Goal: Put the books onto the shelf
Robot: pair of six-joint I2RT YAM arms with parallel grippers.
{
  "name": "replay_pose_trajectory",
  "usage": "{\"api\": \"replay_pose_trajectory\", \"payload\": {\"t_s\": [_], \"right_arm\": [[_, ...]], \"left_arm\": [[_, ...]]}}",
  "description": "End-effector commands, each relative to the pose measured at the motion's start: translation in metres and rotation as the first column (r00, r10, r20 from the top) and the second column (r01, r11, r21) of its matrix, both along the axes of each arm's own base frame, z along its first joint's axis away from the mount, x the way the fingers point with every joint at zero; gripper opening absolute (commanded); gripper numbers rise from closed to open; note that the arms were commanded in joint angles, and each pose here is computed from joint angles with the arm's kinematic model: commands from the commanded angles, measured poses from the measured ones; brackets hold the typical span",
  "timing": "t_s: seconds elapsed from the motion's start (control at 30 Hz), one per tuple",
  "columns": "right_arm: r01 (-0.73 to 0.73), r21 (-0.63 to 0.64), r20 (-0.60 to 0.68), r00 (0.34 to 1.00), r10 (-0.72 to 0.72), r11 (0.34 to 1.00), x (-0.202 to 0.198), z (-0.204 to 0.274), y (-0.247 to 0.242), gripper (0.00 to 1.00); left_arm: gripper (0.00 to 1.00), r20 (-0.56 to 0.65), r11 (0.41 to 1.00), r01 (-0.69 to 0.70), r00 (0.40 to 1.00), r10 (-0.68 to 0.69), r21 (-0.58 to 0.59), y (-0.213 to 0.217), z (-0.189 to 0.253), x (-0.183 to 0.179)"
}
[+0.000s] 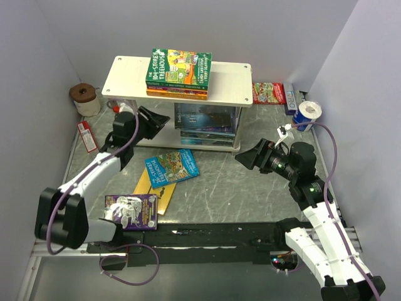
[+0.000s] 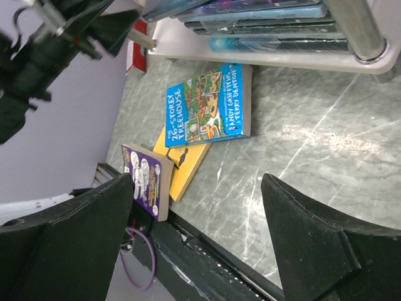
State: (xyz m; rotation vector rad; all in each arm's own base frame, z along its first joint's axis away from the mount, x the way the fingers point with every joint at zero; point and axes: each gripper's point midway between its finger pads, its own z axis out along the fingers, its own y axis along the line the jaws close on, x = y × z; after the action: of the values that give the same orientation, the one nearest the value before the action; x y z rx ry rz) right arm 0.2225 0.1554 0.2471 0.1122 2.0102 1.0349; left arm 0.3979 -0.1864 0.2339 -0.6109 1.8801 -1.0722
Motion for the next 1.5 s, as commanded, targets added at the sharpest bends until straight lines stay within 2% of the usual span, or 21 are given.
{"api": "replay_pose_trajectory", "payload": {"t_s": [0.0, 0.07, 0.27, 0.4, 0.43, 0.47, 0.5, 0.53, 0.57, 0.6, 0.63, 0.73, 0.9, 1.03, 1.3, 1.47], "right_arm": [[0.053, -0.026, 0.065, 0.997, -0.052, 0.998, 0.007, 0.012, -0.01, 0.89], [0.077, -0.024, 0.062, 0.995, -0.075, 0.997, 0.009, 0.01, -0.012, 0.88], [0.111, -0.017, 0.081, 0.991, -0.109, 0.994, 0.014, 0.012, -0.016, 0.83], [0.144, -0.025, 0.095, 0.985, -0.141, 0.989, 0.016, 0.014, -0.021, 0.8], [0.181, -0.031, 0.099, 0.979, -0.177, 0.983, 0.02, 0.013, -0.027, 0.78], [0.2, -0.032, 0.099, 0.976, -0.196, 0.979, 0.021, 0.012, -0.029, 0.76], [0.23, -0.031, 0.107, 0.968, -0.226, 0.973, 0.022, 0.012, -0.034, 0.74], [0.283, -0.031, 0.109, 0.954, -0.278, 0.959, 0.027, 0.01, -0.042, 0.68], [0.314, -0.015, 0.105, 0.945, -0.311, 0.949, 0.03, 0.006, -0.045, 0.65], [0.34, -0.003, 0.117, 0.934, -0.338, 0.94, 0.031, 0.007, -0.049, 0.61], [0.366, 0.018, 0.117, 0.924, -0.365, 0.93, 0.034, 0.006, -0.052, 0.53], [0.419, 0.038, 0.124, 0.899, -0.421, 0.907, 0.043, -0.003, -0.059, 0.46], [0.427, 0.044, 0.115, 0.896, -0.429, 0.903, 0.057, -0.005, -0.056, 0.44], [0.432, 0.058, 0.121, 0.892, -0.436, 0.9, 0.062, -0.002, -0.056, 0.44], [0.415, 0.047, 0.105, 0.903, -0.417, 0.909, 0.068, -0.007, -0.051, 0.44], [0.409, 0.041, 0.108, 0.905, -0.411, 0.911, 0.068, -0.008, -0.051, 0.45]], "left_arm": [[0.51, 0.22, 0.997, -0.061, 0.973, 0.069, -0.043, 0.018, 0.058, -0.006], [0.38, 0.217, 0.996, -0.076, 0.973, 0.083, -0.041, 0.02, 0.055, -0.006], [0.15, 0.192, 0.996, -0.086, 0.977, 0.088, -0.021, 0.017, 0.037, -0.006], [0.08, 0.191, 0.994, -0.105, 0.976, 0.105, -0.009, 0.015, 0.017, -0.017], [0.06, 0.208, 0.994, -0.108, 0.972, 0.109, -0.018, 0.013, 0.016, -0.021], [0.05, 0.284, 0.992, -0.119, 0.95, 0.126, -0.044, 0.008, 0.032, -0.028], [0.04, 0.291, 0.991, -0.131, 0.947, 0.135, -0.034, 0.007, 0.017, -0.036], [0.02, 0.323, 0.978, -0.206, 0.924, 0.203, -0.025, 0.015, 0.017, -0.036], [0.01, 0.372, 0.98, -0.192, 0.907, 0.197, -0.052, 0.003, 0.027, -0.045], [0.01, 0.372, 0.977, -0.211, 0.904, 0.211, -0.043, 0.003, 0.018, -0.048], [0.01, 0.398, 0.968, -0.249, 0.886, 0.24, -0.029, 0.006, 0.018, -0.048], [0.01, 0.446, 0.953, -0.297, 0.846, 0.292, -0.062, 0.004, 0.019, -0.054], [0.01, 0.418, 0.885, -0.456, 0.789, 0.45, -0.092, 0.027, 0.013, -0.04], [0.01, 0.403, 0.857, -0.507, 0.768, 0.497, -0.09, 0.034, 0.013, -0.028], [0.01, 0.418, 0.879, -0.464, 0.78, 0.465, -0.113, 0.022, 0.019, 0.0], [0.01, 0.414, 0.909, -0.393, 0.811, 0.415, -0.14, 0.012, 0.012, 0.018]]}}
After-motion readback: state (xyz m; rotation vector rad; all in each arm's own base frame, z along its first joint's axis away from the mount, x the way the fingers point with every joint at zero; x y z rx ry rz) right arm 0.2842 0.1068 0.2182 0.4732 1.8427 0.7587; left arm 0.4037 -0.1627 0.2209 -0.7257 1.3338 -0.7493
